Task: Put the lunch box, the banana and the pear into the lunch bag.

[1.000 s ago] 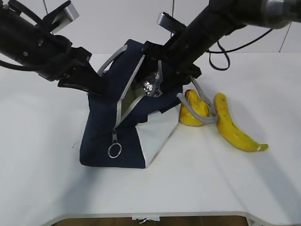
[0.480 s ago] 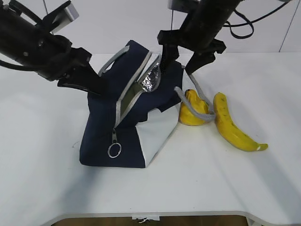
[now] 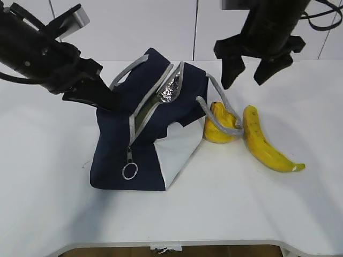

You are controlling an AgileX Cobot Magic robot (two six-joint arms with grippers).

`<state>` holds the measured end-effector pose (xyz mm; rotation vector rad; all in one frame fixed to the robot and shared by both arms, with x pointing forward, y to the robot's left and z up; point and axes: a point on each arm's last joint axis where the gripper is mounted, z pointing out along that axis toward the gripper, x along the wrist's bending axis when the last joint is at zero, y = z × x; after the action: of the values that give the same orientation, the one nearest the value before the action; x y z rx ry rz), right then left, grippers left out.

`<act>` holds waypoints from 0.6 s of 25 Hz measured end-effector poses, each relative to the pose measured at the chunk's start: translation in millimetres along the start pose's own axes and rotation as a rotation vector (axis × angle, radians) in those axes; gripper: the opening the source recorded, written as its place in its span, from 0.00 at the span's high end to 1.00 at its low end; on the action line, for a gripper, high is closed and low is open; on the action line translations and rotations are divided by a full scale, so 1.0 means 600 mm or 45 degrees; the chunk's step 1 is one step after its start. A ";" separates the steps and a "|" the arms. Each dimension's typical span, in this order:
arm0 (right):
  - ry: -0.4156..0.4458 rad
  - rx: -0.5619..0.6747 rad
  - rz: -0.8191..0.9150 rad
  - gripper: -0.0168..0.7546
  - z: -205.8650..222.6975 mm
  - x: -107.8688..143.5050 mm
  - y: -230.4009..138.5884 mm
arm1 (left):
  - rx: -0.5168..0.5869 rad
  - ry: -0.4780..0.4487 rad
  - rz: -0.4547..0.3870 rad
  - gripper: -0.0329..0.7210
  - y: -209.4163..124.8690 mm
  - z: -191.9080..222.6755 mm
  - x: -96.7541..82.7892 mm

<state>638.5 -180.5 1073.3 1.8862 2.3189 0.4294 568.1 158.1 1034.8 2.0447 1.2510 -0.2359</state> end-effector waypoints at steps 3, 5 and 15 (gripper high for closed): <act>-0.056 0.058 -0.007 0.22 0.004 -0.008 -0.027 | 0.000 0.000 0.000 0.96 0.000 0.000 0.000; -0.089 0.098 -0.002 0.22 0.012 -0.014 -0.042 | 0.000 0.000 0.000 0.96 0.000 0.000 0.000; -0.256 0.230 0.090 0.23 0.061 -0.048 -0.070 | 0.002 -0.001 0.000 0.96 0.000 0.000 0.000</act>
<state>615.2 -211.2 1023.8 1.9911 2.2298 0.0330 568.0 158.1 1034.8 2.0456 1.2505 -0.2381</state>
